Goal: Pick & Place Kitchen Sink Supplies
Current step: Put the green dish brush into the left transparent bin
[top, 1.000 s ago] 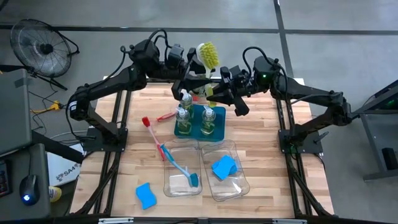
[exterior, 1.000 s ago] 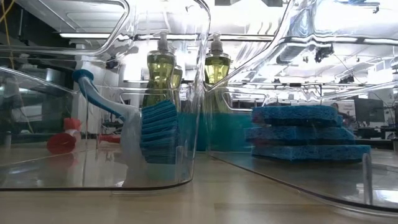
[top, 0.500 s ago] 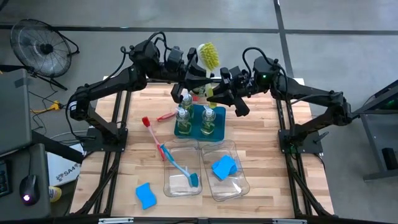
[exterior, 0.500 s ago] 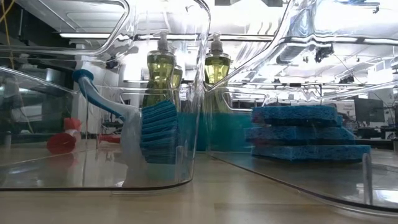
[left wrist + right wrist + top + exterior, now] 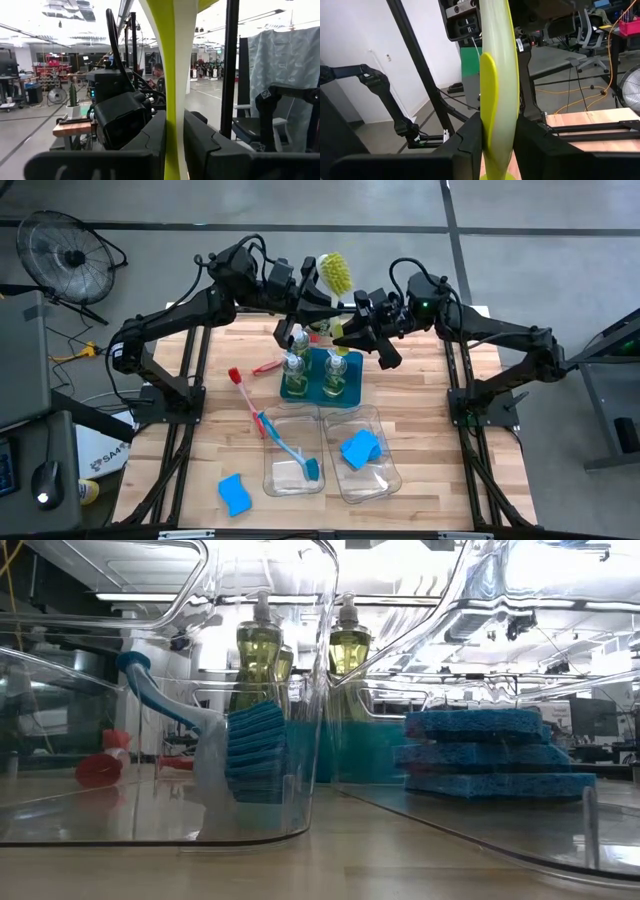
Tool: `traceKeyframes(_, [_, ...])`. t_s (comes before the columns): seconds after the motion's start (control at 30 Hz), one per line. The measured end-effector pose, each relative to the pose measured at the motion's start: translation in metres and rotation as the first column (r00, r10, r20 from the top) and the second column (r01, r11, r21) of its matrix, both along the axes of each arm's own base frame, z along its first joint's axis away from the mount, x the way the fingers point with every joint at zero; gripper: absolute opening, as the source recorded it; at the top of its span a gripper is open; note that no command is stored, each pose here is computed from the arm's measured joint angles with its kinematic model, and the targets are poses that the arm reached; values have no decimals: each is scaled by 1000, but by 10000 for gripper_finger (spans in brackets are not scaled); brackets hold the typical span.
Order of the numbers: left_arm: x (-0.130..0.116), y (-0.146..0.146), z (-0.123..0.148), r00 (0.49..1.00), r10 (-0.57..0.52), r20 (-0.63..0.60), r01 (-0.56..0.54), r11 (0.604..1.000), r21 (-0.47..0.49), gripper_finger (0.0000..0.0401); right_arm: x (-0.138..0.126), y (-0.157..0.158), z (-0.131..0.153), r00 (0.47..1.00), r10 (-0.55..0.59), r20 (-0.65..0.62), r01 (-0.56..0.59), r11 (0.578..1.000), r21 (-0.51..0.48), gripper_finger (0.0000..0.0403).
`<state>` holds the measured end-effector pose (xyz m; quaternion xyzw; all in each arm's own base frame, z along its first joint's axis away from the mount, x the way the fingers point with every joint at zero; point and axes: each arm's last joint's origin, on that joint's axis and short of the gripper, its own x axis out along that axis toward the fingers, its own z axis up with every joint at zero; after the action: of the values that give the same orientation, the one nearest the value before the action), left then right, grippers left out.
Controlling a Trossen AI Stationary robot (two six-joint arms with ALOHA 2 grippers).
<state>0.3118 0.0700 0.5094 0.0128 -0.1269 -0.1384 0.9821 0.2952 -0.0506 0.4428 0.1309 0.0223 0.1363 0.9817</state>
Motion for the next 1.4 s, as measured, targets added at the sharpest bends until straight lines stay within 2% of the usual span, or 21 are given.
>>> traceKeyframes(0.13, [0, 0, 0, 1000, 4, -2, -4, 1000, 7, 35, 0, 0, 0, 1000, 7, -10, -7, 1000, 26, 111])
traceKeyframes(0.6, [0, 1, 0, 1000, 17, 6, -17, 1000, 26, 35, -2, 0, 1, 1000, 9, -4, -9, 1000, 20, 227])
traceKeyframes(0.87, [-2, 0, 1, 1000, 14, 8, -15, 999, 29, 35, -25, -13, 7, 988, -146, -43, 145, 989, -30, 267])
traceKeyframes(1.07, [-8, 0, 4, 997, 79, 4, -79, 996, 38, 35, -57, -12, 13, 941, -324, -95, 316, 945, -90, 268])
traceKeyframes(1.17, [-12, 0, -1, 987, 143, -69, -141, 989, 32, 35, -71, -10, 12, 909, -387, -155, 375, 921, -101, 268])
traceKeyframes(1.4, [-28, -4, -2, 926, 338, -166, -339, 941, 23, 35, -96, -6, 2, 802, -494, -335, 495, 865, -89, 268])
